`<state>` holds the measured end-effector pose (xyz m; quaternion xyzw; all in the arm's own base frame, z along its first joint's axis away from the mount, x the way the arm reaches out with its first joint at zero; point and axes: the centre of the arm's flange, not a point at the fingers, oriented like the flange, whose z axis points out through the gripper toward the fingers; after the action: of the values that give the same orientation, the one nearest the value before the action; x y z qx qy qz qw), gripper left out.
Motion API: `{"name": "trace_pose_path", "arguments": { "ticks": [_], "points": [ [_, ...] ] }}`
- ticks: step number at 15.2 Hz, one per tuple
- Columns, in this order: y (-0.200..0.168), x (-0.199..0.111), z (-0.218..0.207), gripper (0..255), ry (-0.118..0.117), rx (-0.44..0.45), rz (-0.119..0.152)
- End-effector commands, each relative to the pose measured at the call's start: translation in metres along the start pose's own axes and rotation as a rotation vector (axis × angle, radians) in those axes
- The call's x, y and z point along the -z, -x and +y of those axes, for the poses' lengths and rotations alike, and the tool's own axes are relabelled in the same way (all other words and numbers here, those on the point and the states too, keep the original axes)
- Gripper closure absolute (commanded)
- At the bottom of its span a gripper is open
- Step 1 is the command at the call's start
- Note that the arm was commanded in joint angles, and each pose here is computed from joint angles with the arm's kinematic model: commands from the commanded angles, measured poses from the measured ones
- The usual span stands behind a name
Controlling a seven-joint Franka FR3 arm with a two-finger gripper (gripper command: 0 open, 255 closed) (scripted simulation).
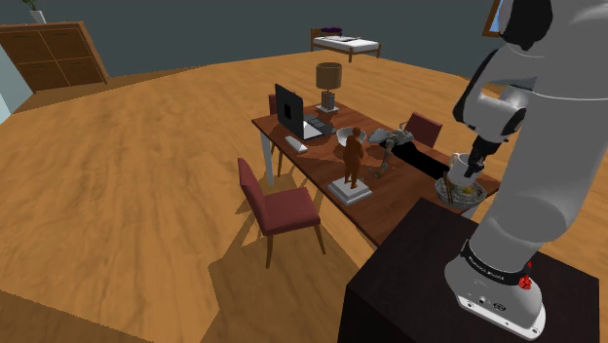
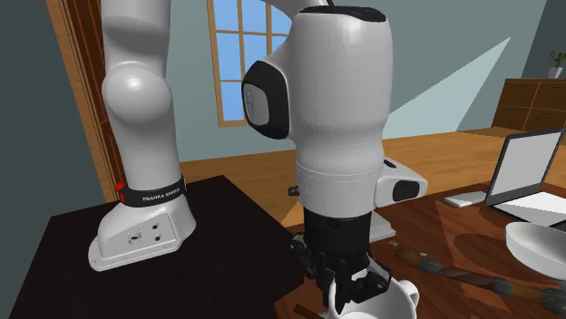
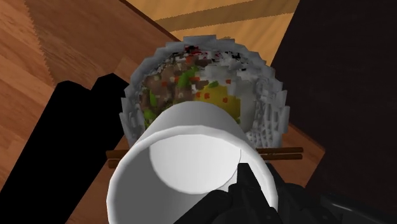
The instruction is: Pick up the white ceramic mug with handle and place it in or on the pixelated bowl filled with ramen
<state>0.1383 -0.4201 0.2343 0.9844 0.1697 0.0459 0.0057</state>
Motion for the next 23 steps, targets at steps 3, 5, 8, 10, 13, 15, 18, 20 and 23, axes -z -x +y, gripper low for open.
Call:
{"name": "trace_pose_path", "arguments": {
  "ticks": [3, 5, 8, 10, 13, 15, 18, 20, 23],
  "points": [
    [0.002, -0.015, 0.000, 255, 0.000, -0.002, 0.003],
    [0.002, -0.015, 0.000, 255, 0.000, -0.002, 0.003],
    [0.002, -0.015, 0.000, 255, 0.000, -0.002, 0.003],
    [0.002, -0.015, 0.000, 255, 0.000, -0.002, 0.003],
    [0.001, -0.016, 0.000, 0, 0.000, -0.002, 0.003],
    [0.001, -0.016, 0.000, 0, 0.000, -0.002, 0.003],
    [0.002, 0.011, 0.000, 0, 0.000, -0.002, 0.003],
    [0.002, 0.035, 0.000, 0, 0.000, -0.002, 0.003],
    [0.002, 0.035, 0.000, 0, 0.000, -0.002, 0.003]
  ]
}}
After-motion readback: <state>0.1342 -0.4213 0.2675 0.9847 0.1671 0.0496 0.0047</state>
